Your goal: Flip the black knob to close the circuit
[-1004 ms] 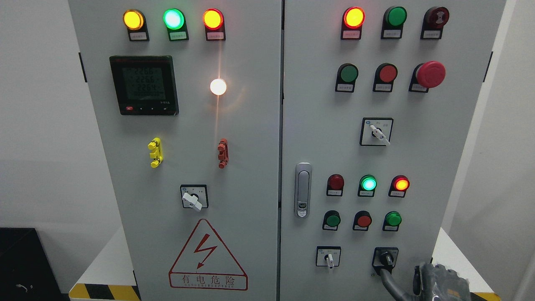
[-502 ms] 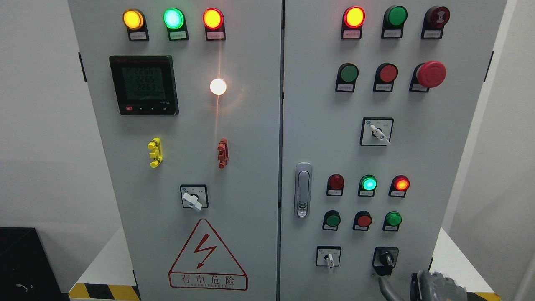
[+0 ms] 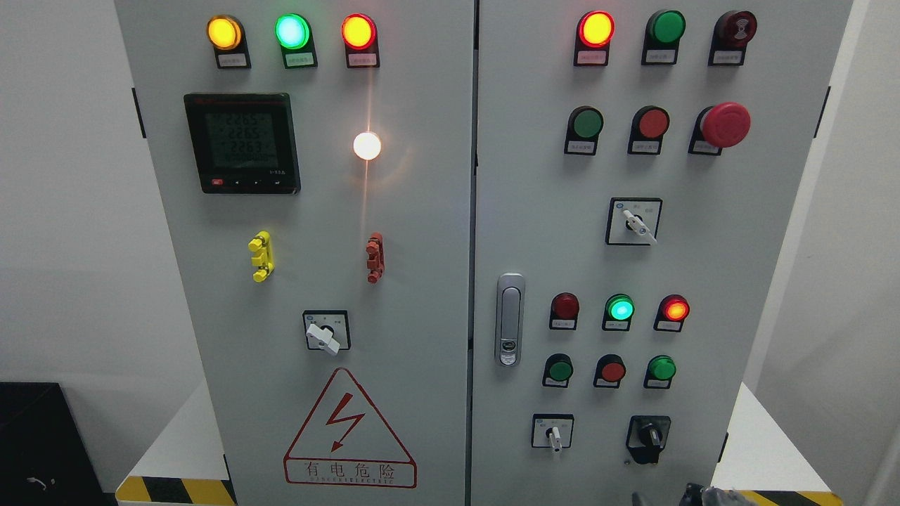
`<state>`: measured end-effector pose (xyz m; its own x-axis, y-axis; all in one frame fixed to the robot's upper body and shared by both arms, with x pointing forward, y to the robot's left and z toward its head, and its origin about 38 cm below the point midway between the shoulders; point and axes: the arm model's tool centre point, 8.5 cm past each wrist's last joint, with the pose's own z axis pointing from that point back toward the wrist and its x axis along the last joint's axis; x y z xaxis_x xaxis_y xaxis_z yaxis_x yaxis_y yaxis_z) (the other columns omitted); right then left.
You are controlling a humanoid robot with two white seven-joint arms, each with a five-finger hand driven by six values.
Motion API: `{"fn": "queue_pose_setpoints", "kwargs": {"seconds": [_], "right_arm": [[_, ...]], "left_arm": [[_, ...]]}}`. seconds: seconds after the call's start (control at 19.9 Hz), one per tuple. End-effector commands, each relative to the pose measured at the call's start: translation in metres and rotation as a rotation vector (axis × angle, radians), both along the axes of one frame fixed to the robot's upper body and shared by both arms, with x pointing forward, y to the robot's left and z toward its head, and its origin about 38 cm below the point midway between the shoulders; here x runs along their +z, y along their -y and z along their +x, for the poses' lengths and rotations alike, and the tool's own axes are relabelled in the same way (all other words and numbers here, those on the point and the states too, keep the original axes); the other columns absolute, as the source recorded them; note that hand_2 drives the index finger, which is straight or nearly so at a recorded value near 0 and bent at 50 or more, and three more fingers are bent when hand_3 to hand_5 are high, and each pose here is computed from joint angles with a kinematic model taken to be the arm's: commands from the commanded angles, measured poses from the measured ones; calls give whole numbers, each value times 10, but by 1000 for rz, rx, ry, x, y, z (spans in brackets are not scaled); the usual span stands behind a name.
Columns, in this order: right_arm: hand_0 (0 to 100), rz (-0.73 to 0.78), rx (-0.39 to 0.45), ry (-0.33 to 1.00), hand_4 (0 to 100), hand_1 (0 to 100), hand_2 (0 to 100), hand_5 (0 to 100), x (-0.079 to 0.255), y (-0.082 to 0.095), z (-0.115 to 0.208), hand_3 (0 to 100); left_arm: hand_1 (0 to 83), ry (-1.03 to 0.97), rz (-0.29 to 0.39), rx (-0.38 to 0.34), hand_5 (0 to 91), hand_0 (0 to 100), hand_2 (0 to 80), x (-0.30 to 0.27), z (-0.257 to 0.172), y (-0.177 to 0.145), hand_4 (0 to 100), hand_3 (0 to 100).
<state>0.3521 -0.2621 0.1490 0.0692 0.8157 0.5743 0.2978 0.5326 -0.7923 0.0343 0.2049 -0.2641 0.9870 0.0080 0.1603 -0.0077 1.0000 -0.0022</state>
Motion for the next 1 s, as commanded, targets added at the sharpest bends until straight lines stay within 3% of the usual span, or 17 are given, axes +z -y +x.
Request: {"fn": "queue_pose_setpoints", "kwargs": {"seconds": [0.0,0.15,0.3,0.35,0.45,0.75,0.95], "right_arm": [[0,252,133,106,772,57,600,698,17,-29,-28,842],[0,370,142,118,732,70,549,652,12,-26,-40,817],[0,539,159,132,675,83,480,611,7,-24,-55,715],[0,595,171,134,618,86,428,572,8,-24,-59,629],[0,691,180,145,553,86,363,522,6,-22,-65,550],[0,890,219,155,361,34,207,320,-3,-25,-73,366],[0,943,262,170,238,0,118,192,-5,-31,-79,242]], "left_arm": [[556,-6,1,0,0,120,0,0,-4,0,0,0],[556,-6,1,0,0,120,0,0,-4,0,0,0],[556,-6,1,0,0,120,0,0,-4,0,0,0],[556,-6,1,0,0,120,0,0,-4,0,0,0],[556,-6,1,0,0,120,0,0,-4,0,0,0],[556,-6,1,0,0,120,0,0,-4,0,0,0],[556,-6,1,2,0,120,0,0,-4,0,0,0]]}}
